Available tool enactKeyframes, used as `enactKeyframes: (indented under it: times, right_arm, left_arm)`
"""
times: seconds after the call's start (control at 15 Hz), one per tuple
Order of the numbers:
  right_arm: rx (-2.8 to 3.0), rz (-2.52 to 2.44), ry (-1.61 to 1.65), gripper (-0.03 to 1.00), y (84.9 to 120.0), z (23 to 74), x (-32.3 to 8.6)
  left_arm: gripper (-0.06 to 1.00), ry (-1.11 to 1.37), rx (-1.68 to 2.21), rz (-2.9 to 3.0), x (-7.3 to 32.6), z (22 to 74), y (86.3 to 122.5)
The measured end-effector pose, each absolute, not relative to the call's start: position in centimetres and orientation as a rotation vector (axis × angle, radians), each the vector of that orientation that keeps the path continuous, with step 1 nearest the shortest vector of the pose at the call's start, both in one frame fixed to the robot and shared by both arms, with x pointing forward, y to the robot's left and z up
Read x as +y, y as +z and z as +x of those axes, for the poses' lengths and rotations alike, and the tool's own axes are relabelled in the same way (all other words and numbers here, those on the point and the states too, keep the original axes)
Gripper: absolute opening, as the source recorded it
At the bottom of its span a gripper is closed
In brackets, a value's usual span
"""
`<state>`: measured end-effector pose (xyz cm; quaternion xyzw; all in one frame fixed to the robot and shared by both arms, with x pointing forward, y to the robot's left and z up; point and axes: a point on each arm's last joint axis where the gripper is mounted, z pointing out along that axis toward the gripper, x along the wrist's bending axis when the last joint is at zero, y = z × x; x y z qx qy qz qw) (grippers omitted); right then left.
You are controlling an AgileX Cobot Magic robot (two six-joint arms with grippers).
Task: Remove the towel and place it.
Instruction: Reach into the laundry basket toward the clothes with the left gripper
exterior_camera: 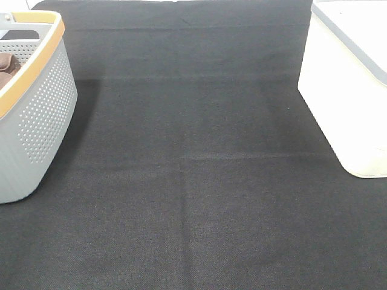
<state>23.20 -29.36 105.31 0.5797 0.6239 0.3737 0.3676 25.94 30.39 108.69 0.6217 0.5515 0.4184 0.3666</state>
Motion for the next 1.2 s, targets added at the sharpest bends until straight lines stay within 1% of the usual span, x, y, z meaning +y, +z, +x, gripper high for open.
enactKeyframes:
  times: [0.33,0.67,1.07,1.2]
  right_arm:
    - [1.602,1.489,0.960,0.87,105.3,23.2,-29.4]
    - [1.602,1.489,0.960,0.87,105.3,23.2,-29.4]
    - [1.602,1.489,0.960,0.87,105.3,23.2,-29.4]
    - [1.602,1.489,0.960,0.87,105.3,23.2,-29.4]
  left_arm:
    - [0.71,1.036,1.585,1.574,30.8,33.2,110.2]
    - [0.71,0.883,1.745,1.666,30.5,42.6,110.1]
    - [0.71,0.755,1.937,1.691,30.4,51.5,109.7]
    - [0.71,0.731,1.986,1.706,30.5,53.6,109.5]
